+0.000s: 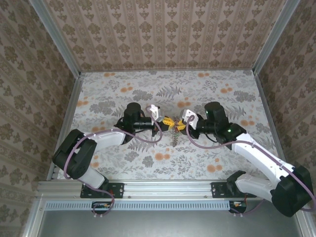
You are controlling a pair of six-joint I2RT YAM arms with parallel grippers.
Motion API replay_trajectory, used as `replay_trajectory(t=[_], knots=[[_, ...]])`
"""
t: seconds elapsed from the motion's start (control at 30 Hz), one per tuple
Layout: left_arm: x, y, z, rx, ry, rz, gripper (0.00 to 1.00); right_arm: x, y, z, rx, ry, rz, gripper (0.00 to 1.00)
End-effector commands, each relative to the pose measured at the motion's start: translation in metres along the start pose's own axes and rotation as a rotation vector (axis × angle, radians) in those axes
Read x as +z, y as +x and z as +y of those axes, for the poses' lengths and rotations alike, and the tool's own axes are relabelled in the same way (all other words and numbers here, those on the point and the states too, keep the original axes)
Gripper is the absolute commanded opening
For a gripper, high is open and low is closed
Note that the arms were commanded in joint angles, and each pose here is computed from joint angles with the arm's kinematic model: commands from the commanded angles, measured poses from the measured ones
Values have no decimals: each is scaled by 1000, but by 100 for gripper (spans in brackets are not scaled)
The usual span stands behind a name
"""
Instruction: Put the keys on the keyring
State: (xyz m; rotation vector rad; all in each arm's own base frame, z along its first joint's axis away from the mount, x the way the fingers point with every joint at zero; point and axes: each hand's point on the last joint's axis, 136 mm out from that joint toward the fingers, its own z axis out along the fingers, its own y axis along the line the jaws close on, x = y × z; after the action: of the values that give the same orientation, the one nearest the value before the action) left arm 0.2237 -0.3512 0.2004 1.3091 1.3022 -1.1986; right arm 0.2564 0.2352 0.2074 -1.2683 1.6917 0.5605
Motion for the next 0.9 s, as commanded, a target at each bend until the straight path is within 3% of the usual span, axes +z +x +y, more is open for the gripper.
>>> replay_trajectory(t=[0.0, 0.27, 0.43, 0.6, 0.67, 0.77, 0.87], knots=[[-5, -26, -5, 84, 25, -41, 0, 2, -16, 0, -46, -42, -42, 22], [-4, -28, -7, 88, 33, -44, 0, 11, -8, 0, -51, -70, -12, 13], [-5, -27, -9, 87, 44, -42, 0, 14, -8, -3, -53, -61, -12, 13], [-5, -23, -6, 78, 28, -16, 0, 15, -6, -3, -39, -65, -6, 4], [-5, -14, -4, 74, 8, 40, 0, 15, -2, -4, -20, -50, 6, 6], [-7, -3, -5, 90, -2, 129, 0, 11, 4, -7, 32, -2, 4, 24], [-15, 6, -6, 113, -23, 211, 0, 1, 7, -19, 166, 94, -20, 32]])
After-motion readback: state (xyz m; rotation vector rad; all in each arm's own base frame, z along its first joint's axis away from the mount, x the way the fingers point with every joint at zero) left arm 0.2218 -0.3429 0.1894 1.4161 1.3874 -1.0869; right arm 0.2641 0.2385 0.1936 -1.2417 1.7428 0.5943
